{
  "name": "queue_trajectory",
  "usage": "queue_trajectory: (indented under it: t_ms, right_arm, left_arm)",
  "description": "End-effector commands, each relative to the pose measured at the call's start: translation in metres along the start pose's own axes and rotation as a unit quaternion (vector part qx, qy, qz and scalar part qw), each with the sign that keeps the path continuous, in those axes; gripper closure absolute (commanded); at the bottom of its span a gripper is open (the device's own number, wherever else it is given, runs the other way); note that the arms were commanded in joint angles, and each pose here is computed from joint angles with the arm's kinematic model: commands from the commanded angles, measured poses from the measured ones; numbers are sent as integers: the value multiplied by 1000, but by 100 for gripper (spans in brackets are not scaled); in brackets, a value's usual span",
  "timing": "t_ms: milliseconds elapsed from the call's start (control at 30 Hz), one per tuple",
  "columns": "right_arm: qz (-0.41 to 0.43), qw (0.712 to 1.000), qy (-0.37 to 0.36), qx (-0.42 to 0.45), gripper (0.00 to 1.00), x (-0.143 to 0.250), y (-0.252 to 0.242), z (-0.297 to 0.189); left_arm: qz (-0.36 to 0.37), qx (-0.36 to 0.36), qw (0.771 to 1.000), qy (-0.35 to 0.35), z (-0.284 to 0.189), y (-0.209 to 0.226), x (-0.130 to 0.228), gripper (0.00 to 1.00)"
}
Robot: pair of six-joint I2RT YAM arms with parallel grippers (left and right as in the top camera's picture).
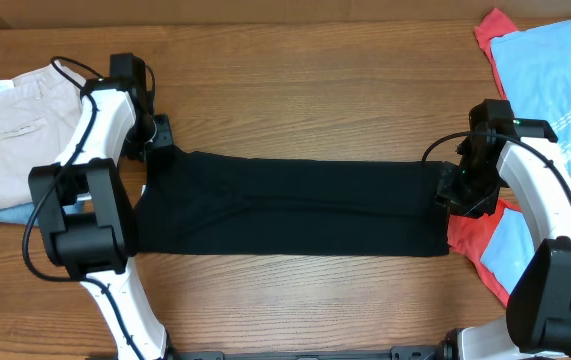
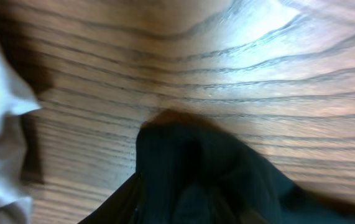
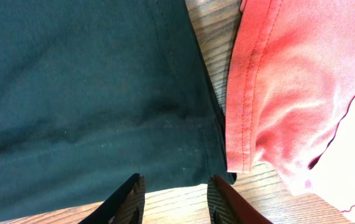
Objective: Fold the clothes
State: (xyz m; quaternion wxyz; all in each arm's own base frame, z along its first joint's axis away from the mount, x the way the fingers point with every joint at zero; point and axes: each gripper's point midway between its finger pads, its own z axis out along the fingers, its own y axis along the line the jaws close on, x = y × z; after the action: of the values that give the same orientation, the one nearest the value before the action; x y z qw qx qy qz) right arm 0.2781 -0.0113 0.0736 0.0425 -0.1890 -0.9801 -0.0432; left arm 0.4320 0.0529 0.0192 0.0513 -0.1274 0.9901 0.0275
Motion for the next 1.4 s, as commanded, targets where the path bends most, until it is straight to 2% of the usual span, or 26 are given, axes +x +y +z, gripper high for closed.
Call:
queue_trajectory:
  t_ms: [0, 200, 333, 367, 500, 633, 833, 1067, 1167, 1367]
  right_arm:
    - [1, 1000, -16, -2, 63, -6, 0, -8]
    - [1, 1000, -16, -2, 63, -6, 0, -8]
    - [2, 1000, -20, 4, 62, -8, -2, -9]
    - [2, 1000, -21, 6, 56, -9, -3, -9]
    - [12, 1000, -26, 7, 49, -12, -9, -9]
    - [31, 999, -38, 1, 35, -21, -18, -10]
    - [10, 999, -31, -43, 36, -23, -9, -1]
    - [8, 998, -50, -46, 37, -39, -8, 20]
    - [9, 998, -44, -45, 41, -41, -8, 29]
    - [11, 999, -16, -43, 41, -34, -10, 55]
  left_arm:
    - [-2, -17, 999, 29, 23, 7, 9, 63]
    - [-2, -20, 999, 39, 20, 8, 13, 61]
    - [-5, -16, 1000, 13, -18, 9, -3, 61]
    - [-7, -15, 1000, 2, -30, 10, -8, 60]
    - [-14, -7, 999, -48, -87, 13, -22, 55]
    - [-14, 5, 997, -73, -124, 12, -18, 46]
    - [-11, 32, 999, -43, -130, 4, 1, 45]
    - [-10, 30, 999, -34, -127, 4, 5, 46]
    - [-10, 30, 999, -31, -127, 4, 6, 46]
    - [-10, 30, 999, -30, -127, 5, 7, 46]
